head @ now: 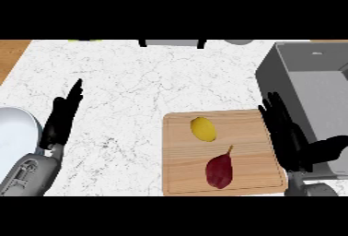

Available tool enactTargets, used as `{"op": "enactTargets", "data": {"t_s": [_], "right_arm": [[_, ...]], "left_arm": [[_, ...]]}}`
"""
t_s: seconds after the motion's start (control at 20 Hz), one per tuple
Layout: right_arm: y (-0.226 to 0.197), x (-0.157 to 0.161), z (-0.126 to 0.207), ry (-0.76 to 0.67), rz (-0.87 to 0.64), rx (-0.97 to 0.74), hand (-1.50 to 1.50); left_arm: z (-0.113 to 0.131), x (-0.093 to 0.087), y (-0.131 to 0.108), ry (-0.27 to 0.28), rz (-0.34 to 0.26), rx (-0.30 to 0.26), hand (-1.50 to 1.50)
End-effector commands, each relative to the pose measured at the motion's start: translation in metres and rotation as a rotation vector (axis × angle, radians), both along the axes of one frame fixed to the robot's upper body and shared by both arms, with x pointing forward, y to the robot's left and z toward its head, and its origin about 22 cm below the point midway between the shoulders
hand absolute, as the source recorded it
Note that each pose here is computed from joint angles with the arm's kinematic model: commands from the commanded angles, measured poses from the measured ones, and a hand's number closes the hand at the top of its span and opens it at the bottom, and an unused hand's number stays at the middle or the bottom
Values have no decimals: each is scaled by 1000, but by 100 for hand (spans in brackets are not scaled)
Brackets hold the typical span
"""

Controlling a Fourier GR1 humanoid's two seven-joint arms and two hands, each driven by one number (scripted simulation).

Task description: Pick the pear from the cutting board and place it in the cardboard box

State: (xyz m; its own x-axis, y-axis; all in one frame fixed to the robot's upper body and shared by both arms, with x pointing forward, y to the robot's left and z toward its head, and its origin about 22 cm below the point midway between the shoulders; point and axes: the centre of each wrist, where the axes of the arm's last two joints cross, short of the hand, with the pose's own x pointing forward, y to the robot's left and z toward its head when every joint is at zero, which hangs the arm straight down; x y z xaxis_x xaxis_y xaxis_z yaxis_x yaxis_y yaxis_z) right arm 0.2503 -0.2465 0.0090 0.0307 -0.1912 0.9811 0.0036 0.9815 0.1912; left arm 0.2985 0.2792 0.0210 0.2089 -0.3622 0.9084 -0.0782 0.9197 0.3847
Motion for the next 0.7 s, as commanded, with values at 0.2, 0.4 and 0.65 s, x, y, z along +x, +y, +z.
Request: {"op": "enactTargets", "data": {"t_s": [0.2,0.4,0.65], "right_arm": [[-68,-26,57,-217,-467,-189,-150],[-101,-83,39,-11,-580,-473,-150],[-69,-150,27,-116,-490,-652,-150]], "left_arm": [[43,5,-3,-244,-223,60,0],[37,-11,-4,-275,-355,13,0],[45,-16,1,-298,-410,7,0]]}}
